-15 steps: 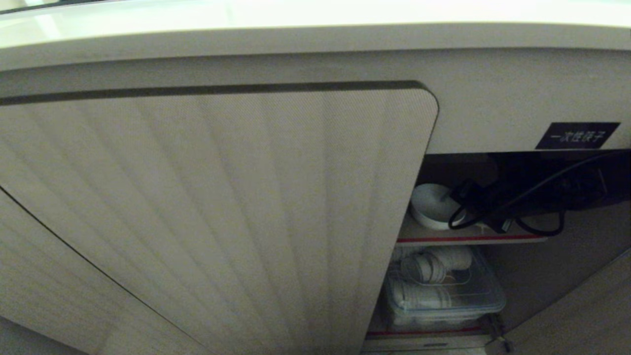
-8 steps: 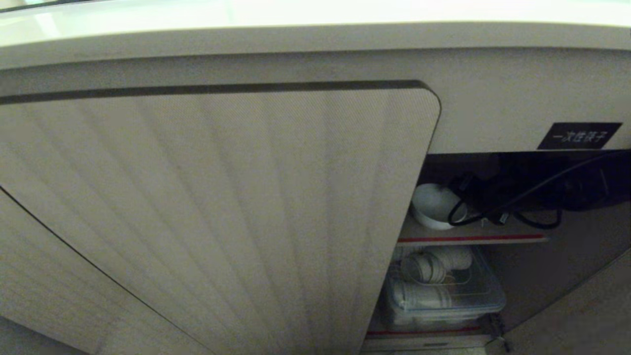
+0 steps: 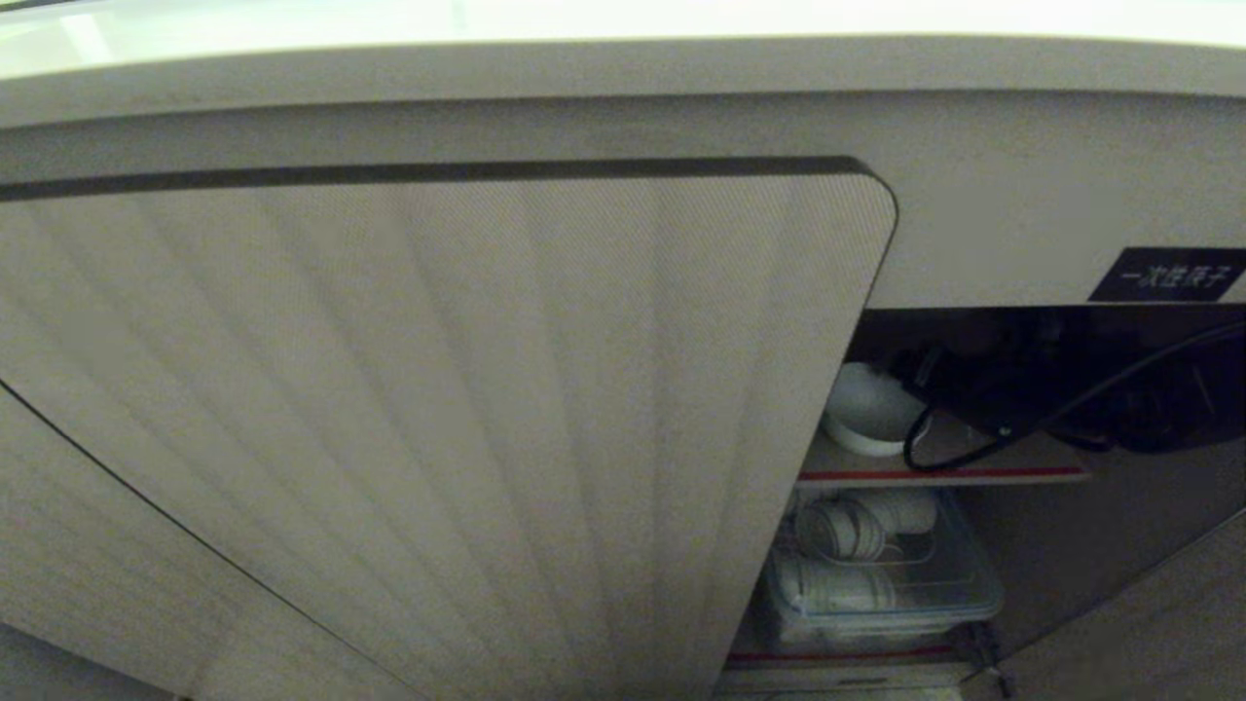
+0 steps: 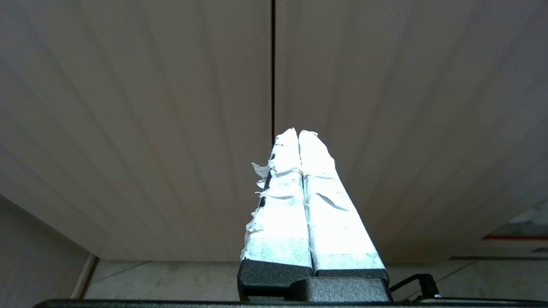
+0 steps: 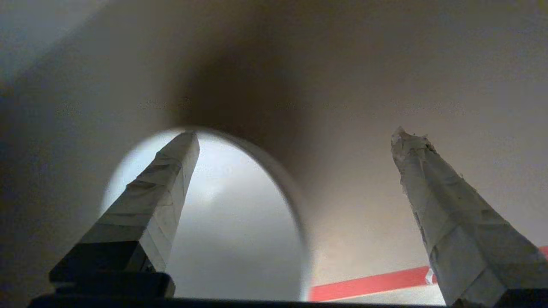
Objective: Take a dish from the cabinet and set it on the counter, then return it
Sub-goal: Put it back into the cabinet, then close the cabinet door
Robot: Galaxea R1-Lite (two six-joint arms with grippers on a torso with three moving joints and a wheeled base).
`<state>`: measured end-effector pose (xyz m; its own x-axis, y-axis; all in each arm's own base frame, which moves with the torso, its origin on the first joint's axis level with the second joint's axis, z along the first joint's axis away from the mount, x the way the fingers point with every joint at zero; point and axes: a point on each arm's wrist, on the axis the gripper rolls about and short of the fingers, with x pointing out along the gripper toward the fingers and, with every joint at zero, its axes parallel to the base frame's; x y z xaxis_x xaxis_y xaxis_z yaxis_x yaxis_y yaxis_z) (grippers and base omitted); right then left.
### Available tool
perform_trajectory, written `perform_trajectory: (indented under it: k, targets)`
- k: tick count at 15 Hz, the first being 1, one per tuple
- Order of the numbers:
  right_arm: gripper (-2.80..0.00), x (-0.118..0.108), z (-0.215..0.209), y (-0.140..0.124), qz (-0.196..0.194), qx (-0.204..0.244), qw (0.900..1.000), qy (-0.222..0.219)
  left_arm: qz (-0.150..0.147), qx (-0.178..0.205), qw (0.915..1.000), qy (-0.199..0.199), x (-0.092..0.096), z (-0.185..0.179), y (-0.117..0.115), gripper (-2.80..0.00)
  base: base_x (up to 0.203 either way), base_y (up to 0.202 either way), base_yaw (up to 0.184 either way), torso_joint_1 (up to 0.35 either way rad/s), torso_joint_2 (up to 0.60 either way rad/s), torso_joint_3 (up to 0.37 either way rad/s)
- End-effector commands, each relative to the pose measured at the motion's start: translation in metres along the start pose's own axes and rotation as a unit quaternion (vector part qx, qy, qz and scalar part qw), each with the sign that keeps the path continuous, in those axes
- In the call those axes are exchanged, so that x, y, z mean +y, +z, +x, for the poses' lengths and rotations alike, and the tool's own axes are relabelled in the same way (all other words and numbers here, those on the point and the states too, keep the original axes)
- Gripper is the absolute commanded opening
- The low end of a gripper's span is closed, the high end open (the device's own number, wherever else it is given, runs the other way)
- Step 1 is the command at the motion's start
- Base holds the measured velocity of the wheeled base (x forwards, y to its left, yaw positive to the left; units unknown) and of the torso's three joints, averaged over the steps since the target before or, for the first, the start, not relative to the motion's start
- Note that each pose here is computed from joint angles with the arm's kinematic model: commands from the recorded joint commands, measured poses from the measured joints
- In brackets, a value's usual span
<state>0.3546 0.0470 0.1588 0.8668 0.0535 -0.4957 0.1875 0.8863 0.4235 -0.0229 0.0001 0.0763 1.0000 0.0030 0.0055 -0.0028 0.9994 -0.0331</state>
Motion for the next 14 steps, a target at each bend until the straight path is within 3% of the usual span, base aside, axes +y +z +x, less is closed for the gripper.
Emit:
perform_trajectory:
  k: [1, 3, 6, 7, 14]
  targets:
    - [0.0, 0.002, -0.01, -0.003, -0.023, -0.029, 0.999, 0.021, 0.0, -0.001, 1.0, 0.0, 0.0, 0.0, 0.0, -2.8, 0.0, 0.0, 0.0, 0.0, 0.0, 0.0]
    - [0.0, 0.008, -0.015, -0.001, -0.043, -0.079, 0.995, 0.051, 0.0, -0.001, 1.0, 0.0, 0.0, 0.0, 0.0, -2.8, 0.0, 0.0, 0.0, 0.0, 0.0, 0.0]
    - [0.0, 0.005, -0.026, -0.007, -0.102, -0.1, 0.988, 0.056, 0.0, 0.0, 1.0, 0.0, 0.0, 0.0, 0.0, -2.8, 0.0, 0.0, 0.0, 0.0, 0.0, 0.0]
    - [-2.8, 0.005, -0.03, -0.008, -0.108, -0.108, 0.986, 0.061, 0.0, 0.0, 1.0, 0.0, 0.0, 0.0, 0.0, -2.8, 0.0, 0.0, 0.0, 0.0, 0.0, 0.0]
    - [-2.8, -0.001, -0.051, -0.014, -0.109, -0.117, 0.985, 0.066, 0.0, -0.001, 1.0, 0.0, 0.0, 0.0, 0.0, -2.8, 0.0, 0.0, 0.0, 0.0, 0.0, 0.0]
